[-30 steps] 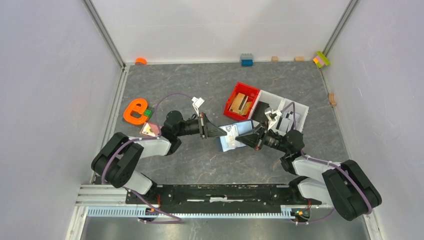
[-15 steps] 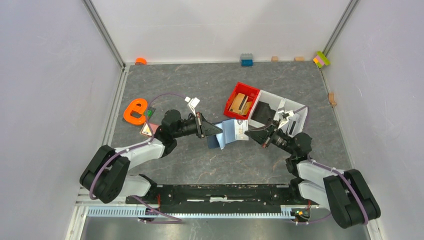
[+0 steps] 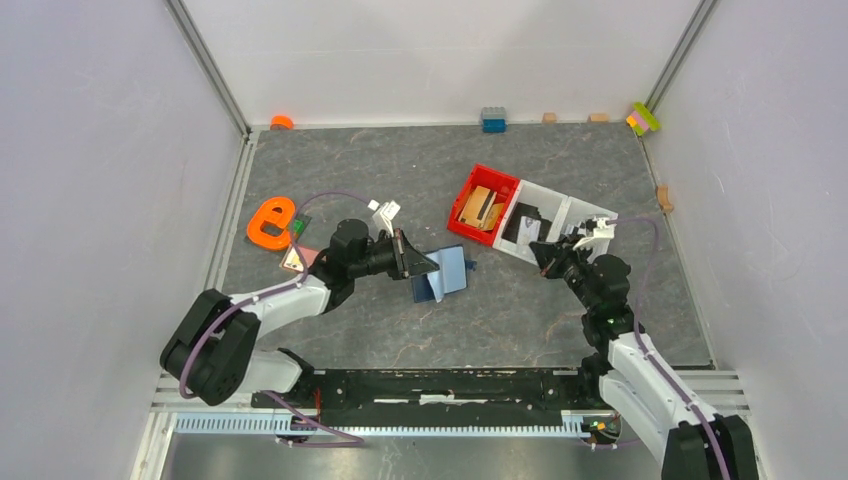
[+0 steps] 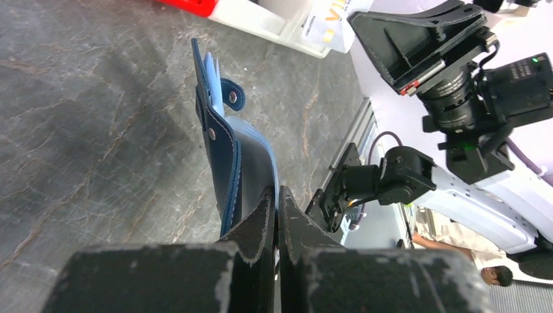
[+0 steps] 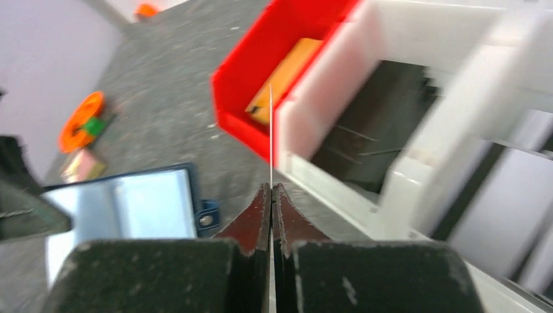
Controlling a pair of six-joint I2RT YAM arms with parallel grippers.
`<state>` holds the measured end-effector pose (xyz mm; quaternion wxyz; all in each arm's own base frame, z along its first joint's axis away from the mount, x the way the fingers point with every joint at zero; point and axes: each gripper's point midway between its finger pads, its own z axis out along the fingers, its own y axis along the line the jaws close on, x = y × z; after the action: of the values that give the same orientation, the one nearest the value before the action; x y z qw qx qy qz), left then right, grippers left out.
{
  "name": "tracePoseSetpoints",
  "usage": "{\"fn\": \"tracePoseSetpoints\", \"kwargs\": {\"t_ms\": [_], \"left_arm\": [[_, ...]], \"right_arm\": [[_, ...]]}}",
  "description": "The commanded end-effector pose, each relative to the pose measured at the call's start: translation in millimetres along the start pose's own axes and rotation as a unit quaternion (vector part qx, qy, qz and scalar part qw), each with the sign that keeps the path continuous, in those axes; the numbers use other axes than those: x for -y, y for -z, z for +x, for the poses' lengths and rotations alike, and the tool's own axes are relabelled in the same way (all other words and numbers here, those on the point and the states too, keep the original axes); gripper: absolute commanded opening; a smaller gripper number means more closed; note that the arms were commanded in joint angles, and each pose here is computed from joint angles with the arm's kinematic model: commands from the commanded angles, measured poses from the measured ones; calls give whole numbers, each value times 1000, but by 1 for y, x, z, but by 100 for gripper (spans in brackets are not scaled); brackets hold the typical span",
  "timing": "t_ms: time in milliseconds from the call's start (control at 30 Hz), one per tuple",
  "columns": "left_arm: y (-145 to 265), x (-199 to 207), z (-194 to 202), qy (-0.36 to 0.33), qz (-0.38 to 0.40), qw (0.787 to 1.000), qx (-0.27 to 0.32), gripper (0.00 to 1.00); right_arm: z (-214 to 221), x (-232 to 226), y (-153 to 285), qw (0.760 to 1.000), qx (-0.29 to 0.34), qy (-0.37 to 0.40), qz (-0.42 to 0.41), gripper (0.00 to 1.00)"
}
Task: Take the credit cards out of the card holder
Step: Remove the credit card from the card holder, then place the credit card in the storage box, then place the card holder at the center of the board.
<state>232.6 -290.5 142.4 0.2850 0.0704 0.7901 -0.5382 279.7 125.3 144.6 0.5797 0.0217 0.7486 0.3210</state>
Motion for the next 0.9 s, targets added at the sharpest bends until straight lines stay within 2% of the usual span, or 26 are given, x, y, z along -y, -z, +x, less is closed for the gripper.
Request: {"fn": "tracePoseSetpoints", "kwargs": {"t_ms": [0, 167, 300, 500, 667, 867], "left_arm": [[-5, -3, -14, -31, -18, 999, 10, 2], [-9, -24, -13, -27, -68, 997, -2, 2], [-15, -42, -5, -9, -100, 994, -29, 2], [-21, -54, 2, 7, -118, 991, -55, 2], [-22, -58, 4, 11, -125, 990, -62, 2], [-22, -66, 7, 10, -142, 987, -72, 2]], "right_arm": [[-13, 50, 12, 989, 16, 37, 144, 0], [-30, 77, 23, 971, 28, 52, 232, 0], [-40, 91, 32, 960, 40, 56, 273, 0], [-45, 99, 37, 954, 52, 50, 291, 0], [-37, 113, 40, 947, 35, 35, 317, 0], [-25, 123, 34, 950, 23, 11, 312, 0]]}}
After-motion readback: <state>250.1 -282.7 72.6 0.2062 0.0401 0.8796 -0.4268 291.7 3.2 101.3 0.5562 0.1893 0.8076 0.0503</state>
